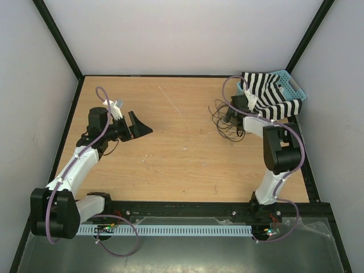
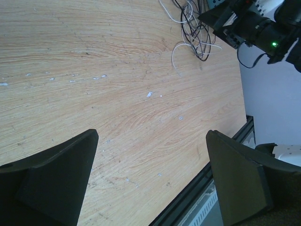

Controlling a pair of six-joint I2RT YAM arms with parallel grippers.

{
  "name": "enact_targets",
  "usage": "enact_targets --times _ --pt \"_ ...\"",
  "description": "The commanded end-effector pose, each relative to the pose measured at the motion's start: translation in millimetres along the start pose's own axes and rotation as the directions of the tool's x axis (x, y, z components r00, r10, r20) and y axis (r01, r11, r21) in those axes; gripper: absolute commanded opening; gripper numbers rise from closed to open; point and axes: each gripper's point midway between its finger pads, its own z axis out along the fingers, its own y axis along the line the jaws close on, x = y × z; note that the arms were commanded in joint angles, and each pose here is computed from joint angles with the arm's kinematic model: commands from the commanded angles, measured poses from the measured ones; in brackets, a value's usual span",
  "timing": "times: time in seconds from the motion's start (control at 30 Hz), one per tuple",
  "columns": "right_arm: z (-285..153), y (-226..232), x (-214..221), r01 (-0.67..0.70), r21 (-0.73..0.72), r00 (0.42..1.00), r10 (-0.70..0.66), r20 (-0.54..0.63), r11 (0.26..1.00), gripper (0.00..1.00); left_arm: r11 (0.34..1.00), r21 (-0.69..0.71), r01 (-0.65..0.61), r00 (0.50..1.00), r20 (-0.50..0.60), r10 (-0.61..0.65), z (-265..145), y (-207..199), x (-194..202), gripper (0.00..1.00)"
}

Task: Zip-tie the wires
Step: Untie the cable at the center of the board.

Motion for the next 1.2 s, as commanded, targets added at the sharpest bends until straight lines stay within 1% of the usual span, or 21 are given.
enact_targets --times 0.0,0.1,0.23,0.5,0.77,0.93,1.03,1.17 --pt "19 2 -27 -0.093 0.051 0.990 0.087 0.108 0.994 0.93 0.999 0.031 -0.029 1.000 -0.005 0.029 -3 -7 2 0.99" --pt "26 6 -37 -0.101 0.051 0.988 0.094 0.125 0.994 0.90 0.999 0.026 -0.030 0.999 -0.010 0.030 -2 -6 5 0.99" --pt "35 13 -42 -0.090 0.044 0.989 0.085 0.119 0.995 0.86 0.999 0.017 -0.030 0.999 -0.013 0.031 0 -2 5 0.99" --pt "25 7 -43 -0.074 0.055 0.991 0.067 0.118 0.996 0.86 0.999 0.022 -0.044 0.999 -0.014 0.044 2 -4 -1 0.99" --pt "3 2 -30 -0.077 0.019 0.995 0.076 0.067 0.997 0.86 0.999 0.021 -0.034 0.999 -0.034 0.034 6 0 2 0.99" --pt "-8 0 -38 -0.079 0.006 0.993 0.078 0.089 0.997 0.86 0.999 0.018 -0.031 0.999 -0.042 0.031 7 2 3 0.99" --pt "-5 0 -51 -0.082 0.017 0.989 0.079 0.121 0.996 0.86 0.999 0.018 -0.028 0.999 -0.045 0.029 8 2 3 0.99" --pt "10 -3 -58 -0.098 0.049 0.988 0.092 0.122 0.994 0.85 1.000 0.018 -0.022 0.998 -0.054 0.023 9 4 5 0.99"
